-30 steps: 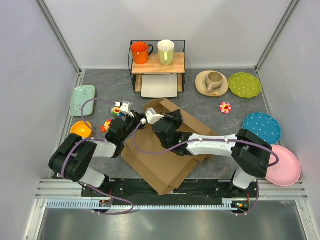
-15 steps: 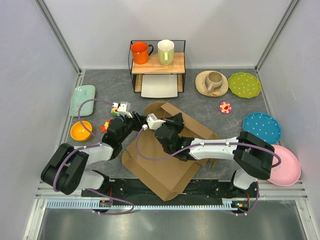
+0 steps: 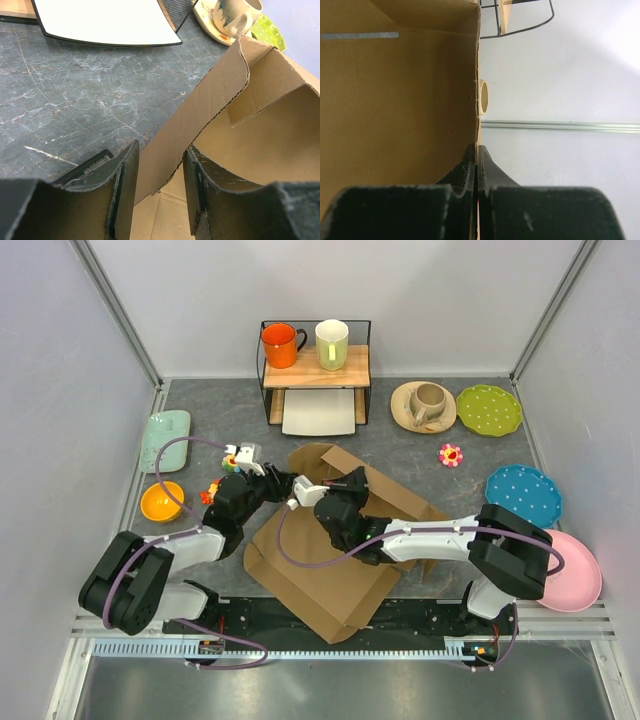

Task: Fold the paper box

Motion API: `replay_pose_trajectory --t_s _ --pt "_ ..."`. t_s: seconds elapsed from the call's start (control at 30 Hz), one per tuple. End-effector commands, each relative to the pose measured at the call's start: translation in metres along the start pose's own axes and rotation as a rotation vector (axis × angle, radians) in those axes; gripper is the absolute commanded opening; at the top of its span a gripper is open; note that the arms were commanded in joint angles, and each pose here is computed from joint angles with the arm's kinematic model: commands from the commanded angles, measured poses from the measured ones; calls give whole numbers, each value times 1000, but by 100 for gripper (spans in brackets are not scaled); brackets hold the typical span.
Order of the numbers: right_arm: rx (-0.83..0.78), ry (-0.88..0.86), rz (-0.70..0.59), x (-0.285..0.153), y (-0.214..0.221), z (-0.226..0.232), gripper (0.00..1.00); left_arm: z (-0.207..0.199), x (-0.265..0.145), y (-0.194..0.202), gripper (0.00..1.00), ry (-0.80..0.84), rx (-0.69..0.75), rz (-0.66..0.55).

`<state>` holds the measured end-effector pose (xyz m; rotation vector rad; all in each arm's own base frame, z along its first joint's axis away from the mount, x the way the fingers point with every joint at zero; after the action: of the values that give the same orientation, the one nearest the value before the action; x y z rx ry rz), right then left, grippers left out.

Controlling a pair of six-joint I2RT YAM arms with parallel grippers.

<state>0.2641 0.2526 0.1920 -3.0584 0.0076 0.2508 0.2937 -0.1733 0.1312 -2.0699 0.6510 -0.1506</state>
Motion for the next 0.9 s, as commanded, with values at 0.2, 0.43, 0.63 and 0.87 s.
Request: replay_pose_trajectory --t_s 0.2,0.43,0.63,0.87 --pt "-58 -36 -56 -5 3 15 0 -13 -17 -40 53 -32 84 -81" --pt "-63 -9 -50 -8 -5 10 0 -13 -29 -59 58 -73 63 -165" --pt "-78 47 -38 -8 -12 1 0 -8 -16 -48 61 -86 52 -100" --pt "-135 126 -40 -10 -18 -26 0 -1 -10 -41 61 -100 7 -99"
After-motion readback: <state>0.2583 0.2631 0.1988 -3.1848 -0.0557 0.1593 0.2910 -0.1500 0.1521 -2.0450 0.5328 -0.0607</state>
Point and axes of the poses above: each gripper's point midway between its finger pads, its own x axis out along the fingers, its own z axis along the line the jaws close on, y = z × x, the point moved 4 cm from there along -x, back along the fingers, and after that the axes turned 8 degrees about -x, right-handed, at the moved point
